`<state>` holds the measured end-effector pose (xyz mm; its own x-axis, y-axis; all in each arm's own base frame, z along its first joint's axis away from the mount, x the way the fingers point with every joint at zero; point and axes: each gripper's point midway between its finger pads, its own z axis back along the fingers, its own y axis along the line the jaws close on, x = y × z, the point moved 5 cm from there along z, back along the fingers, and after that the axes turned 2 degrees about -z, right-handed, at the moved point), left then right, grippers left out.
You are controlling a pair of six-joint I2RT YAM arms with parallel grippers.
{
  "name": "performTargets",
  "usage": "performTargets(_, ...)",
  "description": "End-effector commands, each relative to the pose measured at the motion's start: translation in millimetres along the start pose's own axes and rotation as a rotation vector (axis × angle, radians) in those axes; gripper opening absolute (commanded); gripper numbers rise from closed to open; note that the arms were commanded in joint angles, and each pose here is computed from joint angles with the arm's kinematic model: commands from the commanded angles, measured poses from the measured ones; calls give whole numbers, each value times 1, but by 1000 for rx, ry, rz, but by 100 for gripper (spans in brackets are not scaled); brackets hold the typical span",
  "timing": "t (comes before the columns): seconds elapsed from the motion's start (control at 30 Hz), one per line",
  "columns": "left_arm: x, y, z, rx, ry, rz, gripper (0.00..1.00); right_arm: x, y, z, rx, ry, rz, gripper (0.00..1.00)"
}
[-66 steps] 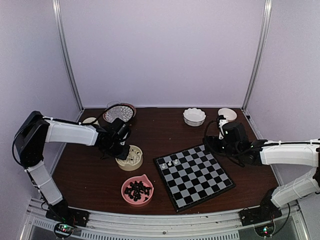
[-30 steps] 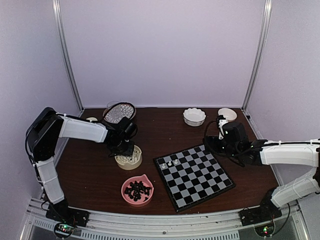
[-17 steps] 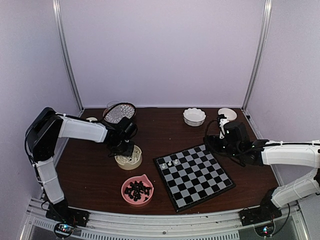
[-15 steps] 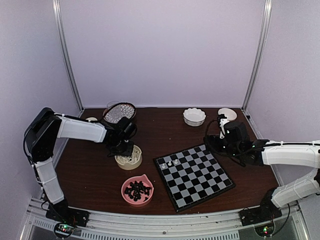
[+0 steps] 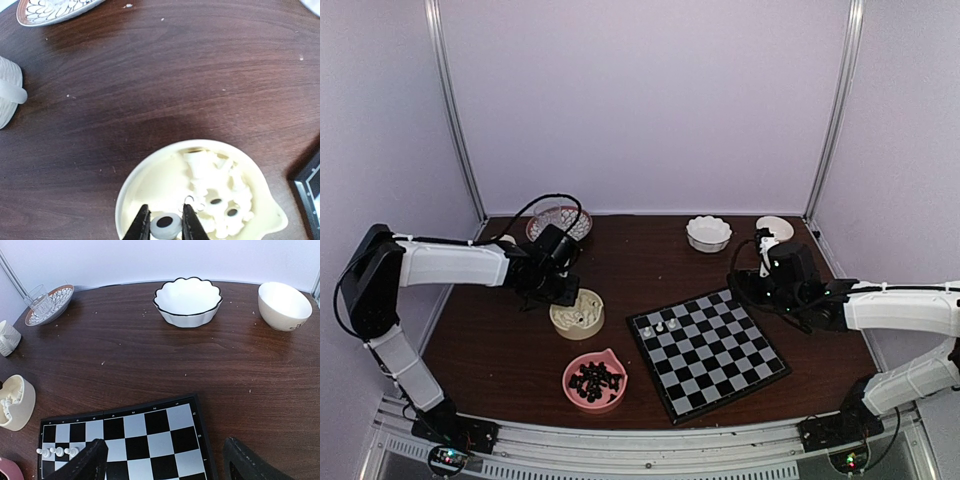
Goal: Set up the chess pieces on the board
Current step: Pick up the bishop from the storage box, then pass from the left arm to the right
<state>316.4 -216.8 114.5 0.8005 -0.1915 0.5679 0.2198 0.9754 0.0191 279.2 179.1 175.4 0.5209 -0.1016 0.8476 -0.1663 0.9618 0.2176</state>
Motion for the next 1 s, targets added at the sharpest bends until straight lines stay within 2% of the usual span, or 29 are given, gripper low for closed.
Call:
performTargets(0.0,14,-8,19,-117,-88,13,5,7,12,5,72,-4,18,82)
performTargets(0.47,21,-37,54,-458,-209,80,5,0,83,24,435,-16,155,79)
performTargets(0.73,27,-50,64,-577,-171,226,6,-1,101,38,505,-41,168,79)
performTargets(0.97,33,-72,70,-617,-181,334,7,-6,109,42,535,-32,169,79)
